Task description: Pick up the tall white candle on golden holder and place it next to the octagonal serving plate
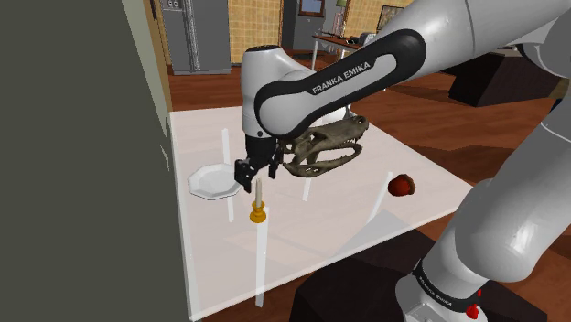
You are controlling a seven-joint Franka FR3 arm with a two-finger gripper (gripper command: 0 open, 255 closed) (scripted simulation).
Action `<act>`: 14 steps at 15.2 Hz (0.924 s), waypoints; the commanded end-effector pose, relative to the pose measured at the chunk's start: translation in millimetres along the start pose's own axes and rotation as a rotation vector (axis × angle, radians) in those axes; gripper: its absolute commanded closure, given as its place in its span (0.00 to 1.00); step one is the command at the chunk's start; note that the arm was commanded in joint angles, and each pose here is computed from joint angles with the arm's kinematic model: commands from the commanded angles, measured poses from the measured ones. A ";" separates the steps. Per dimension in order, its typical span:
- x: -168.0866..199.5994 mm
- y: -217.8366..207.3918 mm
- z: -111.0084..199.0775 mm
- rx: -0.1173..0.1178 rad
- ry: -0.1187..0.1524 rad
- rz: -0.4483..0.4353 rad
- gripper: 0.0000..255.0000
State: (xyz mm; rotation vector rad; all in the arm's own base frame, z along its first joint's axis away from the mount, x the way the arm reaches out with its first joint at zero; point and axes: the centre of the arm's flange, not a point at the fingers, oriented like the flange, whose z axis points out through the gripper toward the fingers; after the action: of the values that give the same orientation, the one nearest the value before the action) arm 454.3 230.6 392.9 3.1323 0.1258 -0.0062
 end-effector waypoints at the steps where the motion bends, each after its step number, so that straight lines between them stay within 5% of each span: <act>1: 0.0 0.0 0.0 0.000 0.000 0.000 0.00; 6: 0.0 0.0 -50.0 0.000 0.000 0.000 0.00; 14: 0.0 0.0 -50.0 0.000 0.000 0.000 0.00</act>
State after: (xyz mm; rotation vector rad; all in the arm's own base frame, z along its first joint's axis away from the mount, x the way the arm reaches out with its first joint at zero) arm 454.5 231.0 442.9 3.1323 0.1258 -0.0060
